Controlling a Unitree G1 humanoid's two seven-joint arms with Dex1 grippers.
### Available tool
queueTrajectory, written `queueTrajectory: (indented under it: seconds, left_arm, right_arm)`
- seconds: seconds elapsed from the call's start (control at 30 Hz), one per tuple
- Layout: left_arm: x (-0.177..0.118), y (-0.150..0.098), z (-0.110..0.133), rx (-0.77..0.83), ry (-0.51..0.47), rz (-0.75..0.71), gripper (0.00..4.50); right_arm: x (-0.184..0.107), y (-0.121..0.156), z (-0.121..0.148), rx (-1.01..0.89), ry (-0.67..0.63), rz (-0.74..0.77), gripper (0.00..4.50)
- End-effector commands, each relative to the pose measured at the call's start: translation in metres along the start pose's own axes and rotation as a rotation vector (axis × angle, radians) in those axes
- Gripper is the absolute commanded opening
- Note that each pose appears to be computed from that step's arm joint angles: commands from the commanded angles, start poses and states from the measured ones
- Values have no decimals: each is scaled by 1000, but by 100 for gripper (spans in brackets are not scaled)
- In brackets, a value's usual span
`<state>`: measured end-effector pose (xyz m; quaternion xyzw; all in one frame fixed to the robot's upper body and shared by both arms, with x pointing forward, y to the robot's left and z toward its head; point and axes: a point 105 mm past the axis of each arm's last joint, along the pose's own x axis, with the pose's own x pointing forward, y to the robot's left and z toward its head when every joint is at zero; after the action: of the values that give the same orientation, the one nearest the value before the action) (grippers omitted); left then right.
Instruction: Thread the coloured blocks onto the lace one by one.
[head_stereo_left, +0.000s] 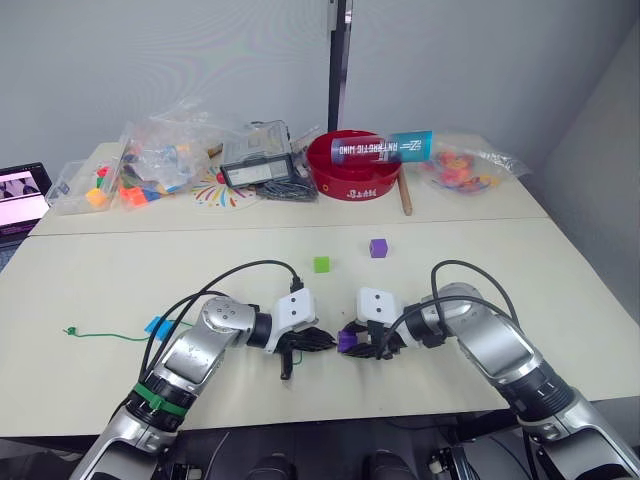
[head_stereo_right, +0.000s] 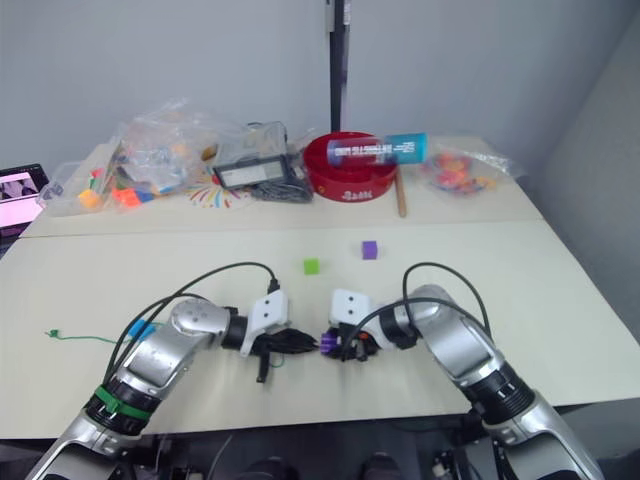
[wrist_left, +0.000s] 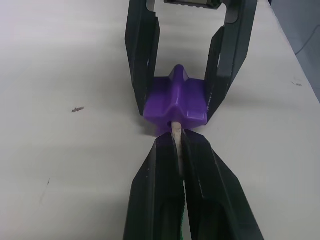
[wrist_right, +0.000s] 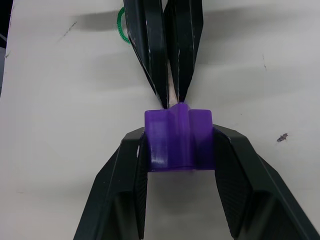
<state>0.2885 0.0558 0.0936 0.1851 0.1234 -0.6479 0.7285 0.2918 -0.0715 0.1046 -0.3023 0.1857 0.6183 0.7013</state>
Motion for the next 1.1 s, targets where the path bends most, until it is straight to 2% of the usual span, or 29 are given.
queueTrajectory:
  seconds: [0.03,0.23,0.63,0.93,0.97,1.1]
  left_arm:
    - [6,-7,27,61,-116,-59,107]
    - [-14,-4,25,72,-95,-48,301]
    - [-49,3,7,25,-20,20,301]
    - [-43,4,-7,-9,22,33,301]
    - [-42,4,-8,-8,28,39,246]
    - [-38,8,-18,6,71,54,120]
  right_arm:
    - [5,2,-1,8,4,-6,136]
    - [4,2,-2,11,5,-11,136]
    - [3,0,-2,14,3,-18,136]
    - [1,0,-3,14,6,-24,136]
    - [1,0,-2,14,6,-25,136]
    - [0,0,-2,15,6,-27,136]
